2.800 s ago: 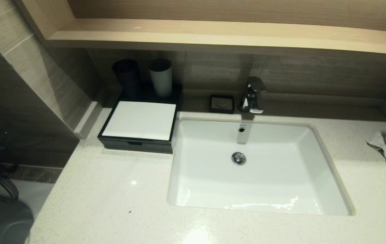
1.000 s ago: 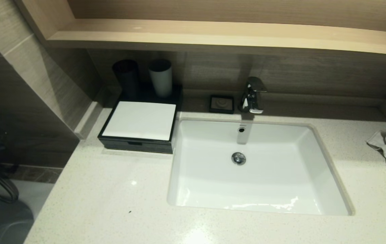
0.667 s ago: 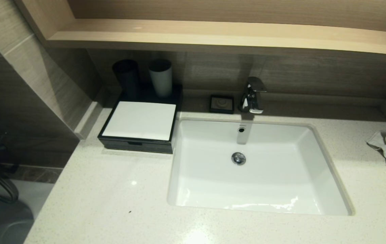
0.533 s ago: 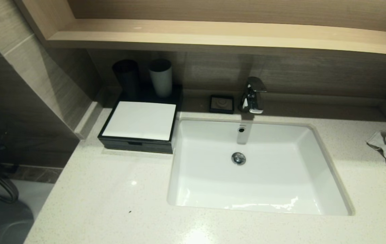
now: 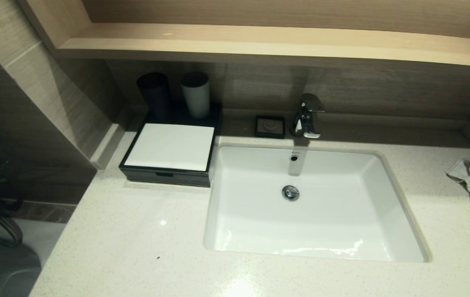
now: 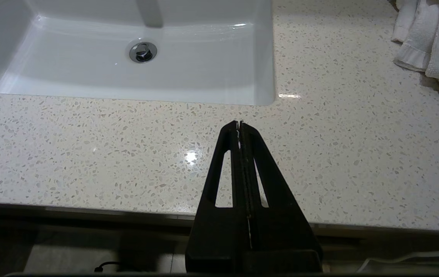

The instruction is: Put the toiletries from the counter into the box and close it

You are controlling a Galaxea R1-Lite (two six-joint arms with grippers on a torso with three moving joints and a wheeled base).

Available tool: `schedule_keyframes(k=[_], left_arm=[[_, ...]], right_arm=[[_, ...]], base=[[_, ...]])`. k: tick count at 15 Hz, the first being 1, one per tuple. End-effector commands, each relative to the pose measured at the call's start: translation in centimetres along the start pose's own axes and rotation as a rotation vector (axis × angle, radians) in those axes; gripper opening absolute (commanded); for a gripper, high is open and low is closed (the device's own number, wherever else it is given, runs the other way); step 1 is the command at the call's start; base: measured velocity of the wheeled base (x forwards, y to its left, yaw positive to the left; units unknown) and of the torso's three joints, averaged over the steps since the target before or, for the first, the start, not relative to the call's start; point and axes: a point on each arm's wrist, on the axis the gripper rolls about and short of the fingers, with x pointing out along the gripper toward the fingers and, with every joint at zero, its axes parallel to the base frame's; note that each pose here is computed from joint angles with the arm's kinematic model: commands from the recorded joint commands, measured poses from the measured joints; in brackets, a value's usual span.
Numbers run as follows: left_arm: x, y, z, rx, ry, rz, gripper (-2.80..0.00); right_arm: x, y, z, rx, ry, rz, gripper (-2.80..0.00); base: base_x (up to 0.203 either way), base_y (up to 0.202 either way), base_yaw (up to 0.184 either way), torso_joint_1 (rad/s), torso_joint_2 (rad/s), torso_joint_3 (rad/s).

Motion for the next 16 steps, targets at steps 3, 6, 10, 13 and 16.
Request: schedule_keyframes(k=[3,6,10,13,16], left_arm=[[0.01,0.0,0.02,-0.003,0.0,-0.001,-2.8],[0.01,0.0,0.02,-0.007,0.0,0.001,-2.8],[0.01,0.0,0.02,-0.009,0.0,0.001,-2.8],[0.01,0.0,0.02,-0.009,0.0,0.001,-2.8],[0.01,0.0,0.02,-0.007,0.0,0.001,-2.8]], right_arm=[[0.0,0.0,0.0,0.0,0.0,0.0,-2.8],[0.0,0.0,0.0,0.0,0.0,0.0,-2.8],[0.0,0.0,0.0,0.0,0.0,0.0,-2.8],[0.0,0.0,0.0,0.0,0.0,0.0,-2.8],[0.0,0.0,0.0,0.0,0.0,0.0,-2.8]], base=[[0.0,0.0,0.0,0.0,0.0,0.0],[0.0,0.0,0.0,0.0,0.0,0.0],[0.0,0.0,0.0,0.0,0.0,0.0],[0.0,0.0,0.0,0.0,0.0,0.0],[0.0,0.0,0.0,0.0,0.0,0.0]])
